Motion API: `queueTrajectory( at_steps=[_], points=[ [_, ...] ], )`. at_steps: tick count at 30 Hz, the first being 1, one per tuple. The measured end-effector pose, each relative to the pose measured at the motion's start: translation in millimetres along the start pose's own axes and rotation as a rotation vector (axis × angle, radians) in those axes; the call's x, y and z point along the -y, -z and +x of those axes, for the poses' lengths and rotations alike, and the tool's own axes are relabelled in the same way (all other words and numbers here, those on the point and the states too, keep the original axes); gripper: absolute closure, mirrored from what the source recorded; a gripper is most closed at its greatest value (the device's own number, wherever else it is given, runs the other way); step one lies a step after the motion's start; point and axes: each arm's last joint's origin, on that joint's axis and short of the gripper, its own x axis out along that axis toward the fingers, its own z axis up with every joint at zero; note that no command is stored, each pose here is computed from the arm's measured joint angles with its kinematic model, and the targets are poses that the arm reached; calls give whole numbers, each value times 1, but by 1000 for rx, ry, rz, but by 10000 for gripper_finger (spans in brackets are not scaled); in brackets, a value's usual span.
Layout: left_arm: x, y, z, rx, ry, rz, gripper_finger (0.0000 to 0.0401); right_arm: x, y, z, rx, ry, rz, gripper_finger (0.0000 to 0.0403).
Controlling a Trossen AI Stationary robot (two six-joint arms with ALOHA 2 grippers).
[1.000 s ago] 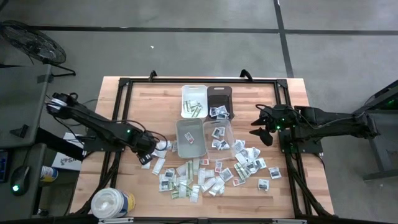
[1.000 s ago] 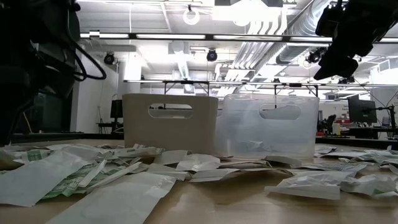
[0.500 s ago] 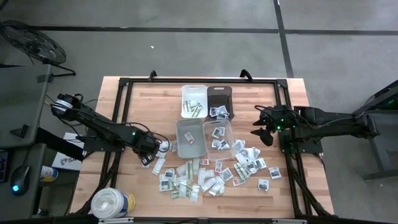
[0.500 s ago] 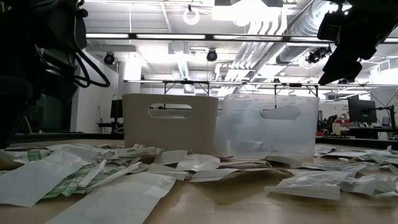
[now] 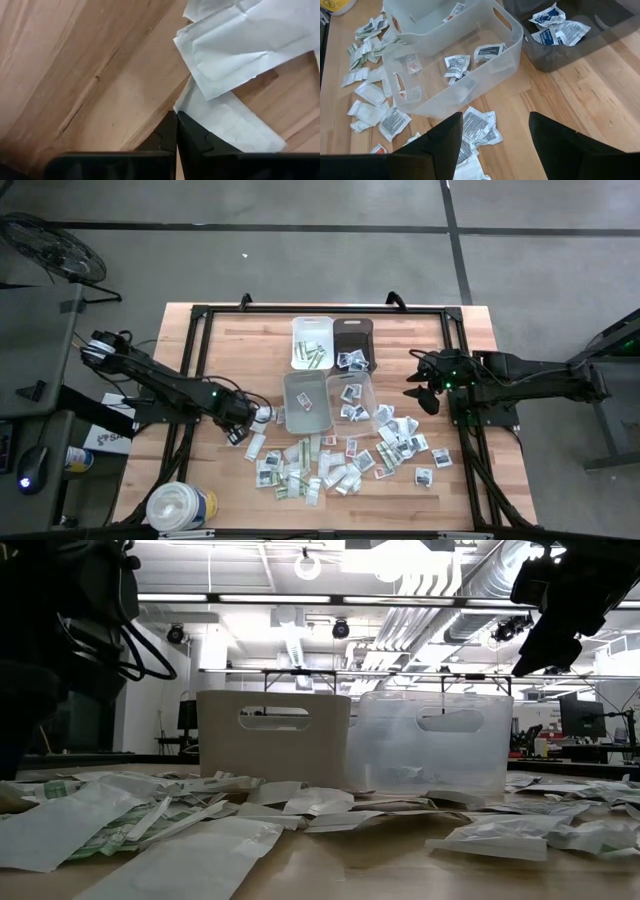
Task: Pick & Place First Aid Supplies
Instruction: Put the green bandage pack into the white bin
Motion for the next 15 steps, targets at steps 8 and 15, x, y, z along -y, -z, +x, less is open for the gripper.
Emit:
queueTrajectory(
  at_steps=[8, 15],
  points=[
    [-4, 5, -39, 105, 161, 27, 401, 0, 0, 0, 0, -4, -3, 181],
    [-15, 14, -62, 175, 295, 16, 401, 0, 0, 0, -3, -6, -3, 181]
  ],
)
